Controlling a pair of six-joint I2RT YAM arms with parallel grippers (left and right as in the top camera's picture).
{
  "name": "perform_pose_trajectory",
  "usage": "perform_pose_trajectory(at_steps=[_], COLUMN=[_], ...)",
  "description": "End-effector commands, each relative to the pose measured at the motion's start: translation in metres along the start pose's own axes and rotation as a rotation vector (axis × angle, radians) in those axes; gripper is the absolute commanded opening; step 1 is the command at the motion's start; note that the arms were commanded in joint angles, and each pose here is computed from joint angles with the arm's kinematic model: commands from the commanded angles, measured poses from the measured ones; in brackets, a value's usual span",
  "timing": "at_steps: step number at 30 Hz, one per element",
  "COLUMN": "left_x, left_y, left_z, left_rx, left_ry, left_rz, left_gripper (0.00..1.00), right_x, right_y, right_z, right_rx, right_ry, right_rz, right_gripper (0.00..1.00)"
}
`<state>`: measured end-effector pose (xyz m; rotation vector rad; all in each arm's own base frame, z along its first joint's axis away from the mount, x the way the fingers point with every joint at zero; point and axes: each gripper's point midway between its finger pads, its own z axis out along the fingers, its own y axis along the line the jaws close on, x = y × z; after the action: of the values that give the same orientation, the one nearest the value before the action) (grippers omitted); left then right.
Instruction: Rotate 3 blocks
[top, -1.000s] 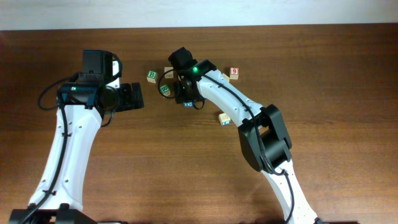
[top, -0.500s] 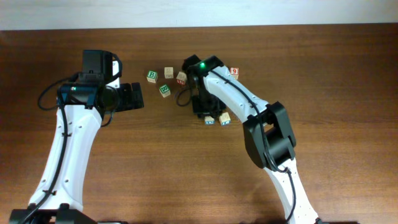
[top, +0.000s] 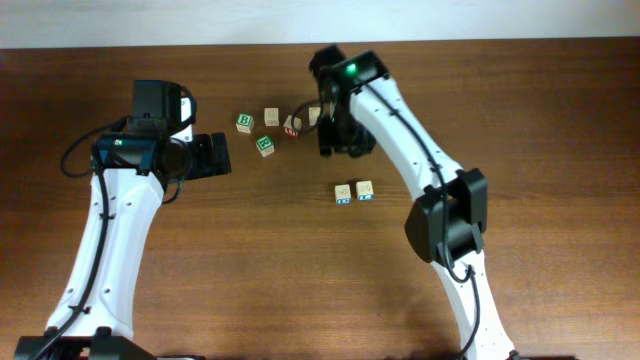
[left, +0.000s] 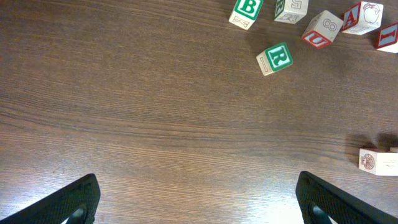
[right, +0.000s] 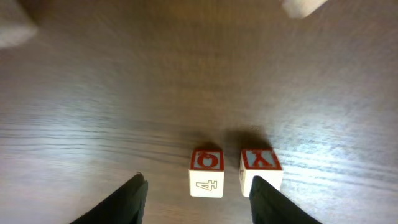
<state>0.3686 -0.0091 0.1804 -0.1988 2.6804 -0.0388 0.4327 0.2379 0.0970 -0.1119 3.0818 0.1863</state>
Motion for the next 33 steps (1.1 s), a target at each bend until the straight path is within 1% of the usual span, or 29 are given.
perform_pose_trajectory(at_steps=[1,2,4,6,7,9,12,16,17,18,20,21,24,25,27,33], left_x=[-0.006,-0.006,-0.006,-0.006,-0.006,-0.006,-0.006,-0.006,-0.006,-0.006,-0.006,-0.006,-0.006,-0.006,-0.006,-0.006], left_y=[0.000,0.000,0.000,0.000,0.000,0.000,0.000,0.000,0.000,0.000,0.000,0.000,0.000,0.000,0.000,0.000], left_z=[-0.003,-0.003,-0.003,-0.003,-0.003,-0.003,-0.003,-0.003,-0.003,-0.003,-0.003,-0.003,-0.003,-0.003,-0.003,-0.003], left_rx=[-0.007,-0.007,-0.007,-0.007,-0.007,-0.007,-0.007,-0.007,-0.007,-0.007,-0.007,-0.007,-0.007,-0.007,-0.007,-0.007], left_ry=[-0.016,-0.016,-0.016,-0.016,-0.016,-0.016,-0.016,-0.016,-0.016,-0.016,-0.016,-0.016,-0.016,-0.016,-0.016,-0.016], left_rz=[-0.011,-0.011,-0.011,-0.011,-0.011,-0.011,-0.011,-0.011,-0.011,-0.011,-0.011,-0.011,-0.011,-0.011,-0.011,-0.011], left_gripper=[0.99,0.99,0.99,0.99,0.99,0.99,0.99,0.99,0.99,0.99,0.99,0.99,0.99,0.99,0.99,0.99], right_x=[-0.031,-0.040,-0.056,-0.059,-0.056,-0.045,-0.036,-0.041,-0.042,-0.043,-0.045,-0.045,-0.043,-0.042,-0.039,-0.021], right_y=[0.033,0.043,0.078,0.096,0.112,0.134,0.146,0.148,0.149,0.150,0.151,0.151,0.150,0.148,0.146,0.127], right_z=[-0.017,-0.013,0.002,0.013,0.028,0.052,0.079,0.097,0.097,0.096,0.095,0.095,0.096,0.097,0.098,0.105], right_rx=[-0.109,-0.130,-0.182,-0.196,-0.193,-0.177,-0.168,-0.170,-0.172,-0.175,-0.179,-0.178,-0.175,-0.172,-0.163,-0.107], right_ry=[-0.154,-0.190,-0.282,-0.307,-0.319,-0.317,-0.297,-0.303,-0.309,-0.317,-0.326,-0.326,-0.316,-0.307,-0.293,-0.194], right_rz=[-0.049,-0.048,-0.106,-0.166,-0.294,-0.482,-0.526,-0.527,-0.528,-0.528,-0.528,-0.528,-0.528,-0.523,-0.517,-0.416], right_gripper=[0.57,0.57,0.62,0.66,0.72,0.76,0.77,0.77,0.75,0.72,0.55,0.51,0.46,0.40,0.37,0.36])
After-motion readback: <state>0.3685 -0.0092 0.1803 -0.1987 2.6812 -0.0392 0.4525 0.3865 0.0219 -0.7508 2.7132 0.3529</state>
